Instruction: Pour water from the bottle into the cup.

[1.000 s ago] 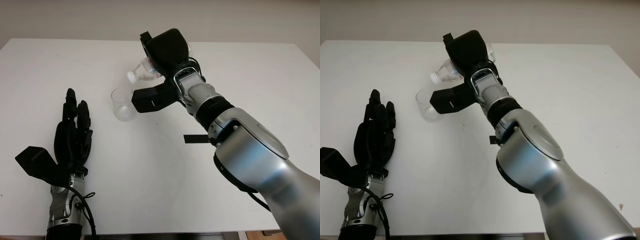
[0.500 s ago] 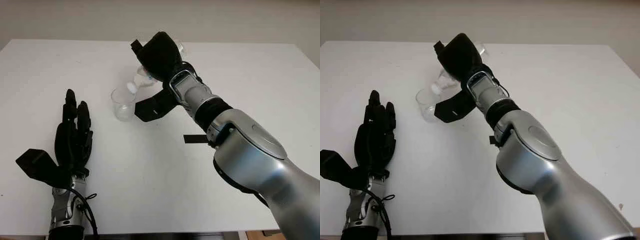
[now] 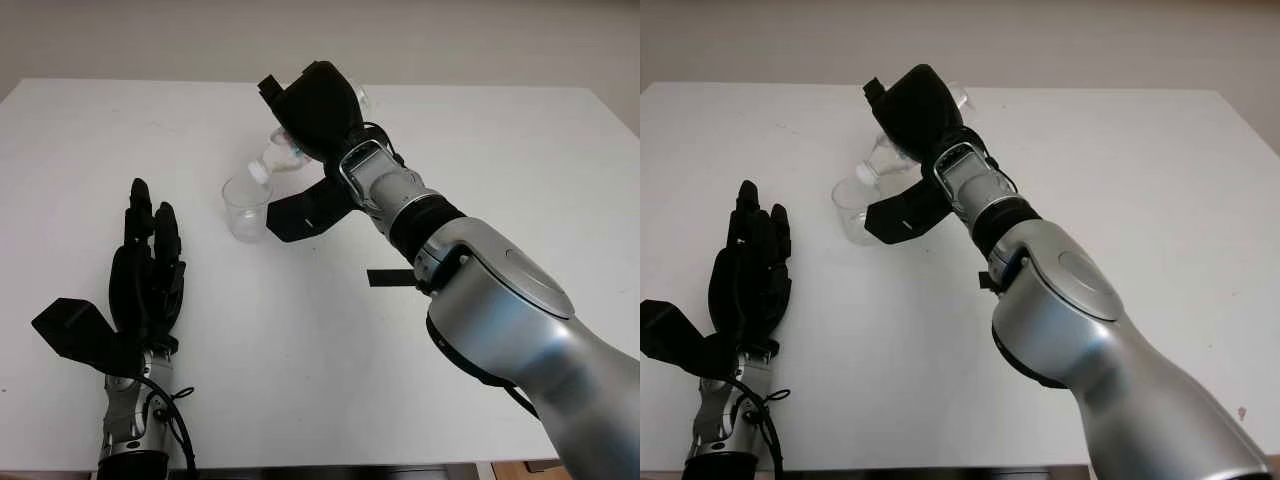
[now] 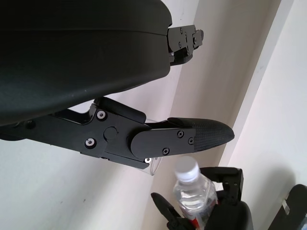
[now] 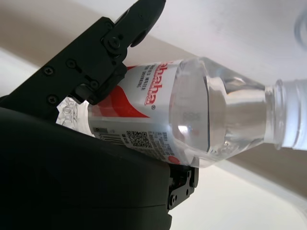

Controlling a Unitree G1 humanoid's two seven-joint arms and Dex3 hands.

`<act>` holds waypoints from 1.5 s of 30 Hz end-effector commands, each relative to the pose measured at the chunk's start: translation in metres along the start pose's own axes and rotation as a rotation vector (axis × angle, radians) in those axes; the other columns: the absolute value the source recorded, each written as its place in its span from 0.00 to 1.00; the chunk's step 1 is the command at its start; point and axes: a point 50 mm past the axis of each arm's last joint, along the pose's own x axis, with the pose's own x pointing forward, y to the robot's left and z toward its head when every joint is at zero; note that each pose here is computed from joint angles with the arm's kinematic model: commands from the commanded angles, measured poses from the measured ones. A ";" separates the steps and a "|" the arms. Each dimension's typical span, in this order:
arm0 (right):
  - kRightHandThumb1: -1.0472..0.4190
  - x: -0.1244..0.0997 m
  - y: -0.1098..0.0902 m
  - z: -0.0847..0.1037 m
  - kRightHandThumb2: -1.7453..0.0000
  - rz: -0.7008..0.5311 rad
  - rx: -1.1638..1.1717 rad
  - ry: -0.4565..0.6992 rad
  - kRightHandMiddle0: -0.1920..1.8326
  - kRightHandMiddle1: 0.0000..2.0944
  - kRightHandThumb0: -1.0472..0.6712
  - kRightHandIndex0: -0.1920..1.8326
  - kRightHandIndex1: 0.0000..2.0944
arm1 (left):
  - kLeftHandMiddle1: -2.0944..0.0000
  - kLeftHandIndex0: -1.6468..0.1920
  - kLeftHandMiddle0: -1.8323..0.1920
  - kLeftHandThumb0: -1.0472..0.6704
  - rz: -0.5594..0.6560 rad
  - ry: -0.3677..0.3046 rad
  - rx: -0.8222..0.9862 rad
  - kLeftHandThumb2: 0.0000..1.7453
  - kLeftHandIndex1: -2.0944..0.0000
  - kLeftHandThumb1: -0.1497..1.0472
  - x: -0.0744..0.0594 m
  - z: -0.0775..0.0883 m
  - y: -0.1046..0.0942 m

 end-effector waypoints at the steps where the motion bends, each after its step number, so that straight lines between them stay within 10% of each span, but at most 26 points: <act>1: 0.04 0.005 -0.011 -0.005 0.97 -0.059 0.092 0.047 0.20 0.78 0.38 0.53 1.00 | 0.98 0.96 0.97 0.19 0.031 0.084 -0.019 0.24 0.97 1.00 -0.012 -0.018 0.007; 9: 0.00 0.001 -0.003 -0.030 0.96 -0.024 0.551 0.284 0.14 0.99 0.44 0.40 1.00 | 0.97 0.96 0.97 0.19 0.029 0.083 -0.004 0.24 0.97 1.00 -0.011 -0.015 0.010; 15: 0.00 -0.013 0.020 -0.041 0.94 0.029 0.855 0.338 0.50 1.00 0.45 0.71 1.00 | 0.98 0.96 0.97 0.19 0.015 0.082 -0.004 0.24 0.98 1.00 -0.009 -0.012 0.011; 19: 0.00 -0.027 0.038 -0.044 0.92 0.071 1.156 0.380 0.67 1.00 0.47 0.73 1.00 | 0.97 0.96 0.97 0.19 0.009 0.085 -0.001 0.24 0.97 1.00 -0.008 -0.011 0.012; 34: 0.00 -0.078 0.074 -0.081 0.88 0.105 1.870 0.370 0.61 1.00 0.46 0.74 1.00 | 0.98 0.96 0.97 0.19 -0.015 0.097 0.000 0.24 0.97 1.00 -0.004 -0.008 0.011; 45: 0.00 -0.130 0.058 -0.084 0.84 0.057 2.052 0.401 0.57 1.00 0.51 0.80 1.00 | 0.98 0.97 0.97 0.19 -0.048 0.112 -0.002 0.25 0.98 1.00 -0.002 -0.008 0.010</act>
